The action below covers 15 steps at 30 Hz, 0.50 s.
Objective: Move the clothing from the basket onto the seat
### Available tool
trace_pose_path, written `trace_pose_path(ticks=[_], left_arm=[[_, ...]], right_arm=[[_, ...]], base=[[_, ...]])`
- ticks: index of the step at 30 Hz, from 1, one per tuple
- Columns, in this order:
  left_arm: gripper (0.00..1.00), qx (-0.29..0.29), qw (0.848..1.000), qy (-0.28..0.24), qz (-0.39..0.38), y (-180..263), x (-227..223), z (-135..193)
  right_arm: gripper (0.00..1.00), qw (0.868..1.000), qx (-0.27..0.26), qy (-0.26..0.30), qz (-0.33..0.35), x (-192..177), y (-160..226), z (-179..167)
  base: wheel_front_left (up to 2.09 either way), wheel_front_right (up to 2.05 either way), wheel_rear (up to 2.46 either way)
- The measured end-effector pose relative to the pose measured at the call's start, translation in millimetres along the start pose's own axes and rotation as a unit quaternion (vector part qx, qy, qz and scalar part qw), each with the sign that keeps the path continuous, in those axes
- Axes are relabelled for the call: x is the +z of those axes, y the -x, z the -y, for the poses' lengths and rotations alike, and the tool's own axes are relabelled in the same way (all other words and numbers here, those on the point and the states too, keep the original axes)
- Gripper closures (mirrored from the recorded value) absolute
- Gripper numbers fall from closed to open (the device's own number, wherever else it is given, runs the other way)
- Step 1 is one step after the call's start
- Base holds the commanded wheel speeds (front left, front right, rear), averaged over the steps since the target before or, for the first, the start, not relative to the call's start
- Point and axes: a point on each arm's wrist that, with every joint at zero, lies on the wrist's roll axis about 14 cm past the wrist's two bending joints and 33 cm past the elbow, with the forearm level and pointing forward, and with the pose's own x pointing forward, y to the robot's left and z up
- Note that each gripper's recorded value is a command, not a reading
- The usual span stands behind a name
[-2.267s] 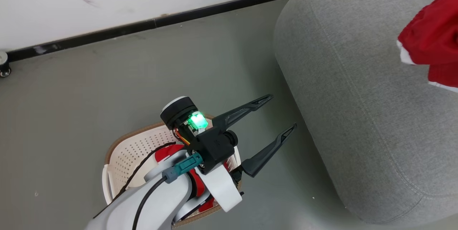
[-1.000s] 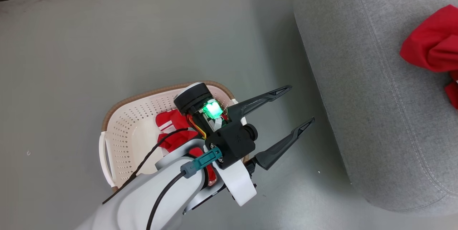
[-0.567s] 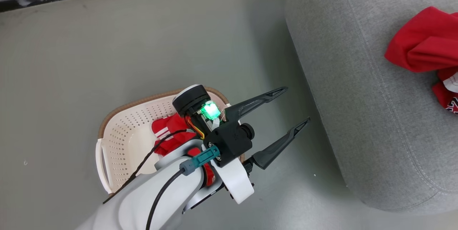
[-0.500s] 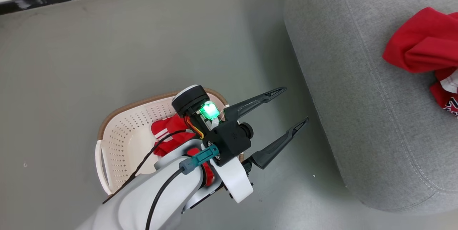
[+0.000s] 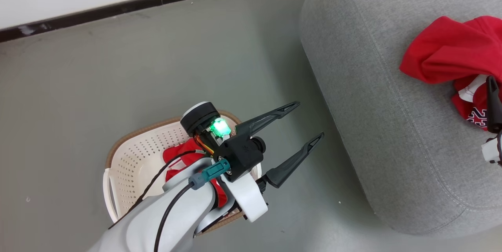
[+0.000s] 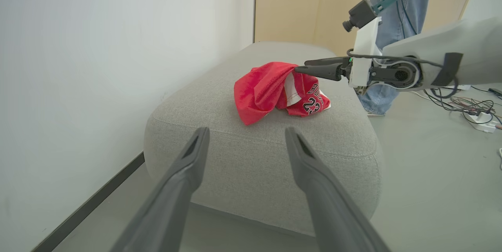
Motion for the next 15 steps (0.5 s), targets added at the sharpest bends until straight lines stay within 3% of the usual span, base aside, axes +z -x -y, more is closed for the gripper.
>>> trace_pose_path(ticks=[15], left_arm=[[0.0,0.021,1.0,-0.003,0.002,10.3,16.0,10.2]], right_arm=[[0.0,0.993,0.06,0.02,0.096,57.5,18.0,-29.7]], base=[[0.0,0.0,0.0]])
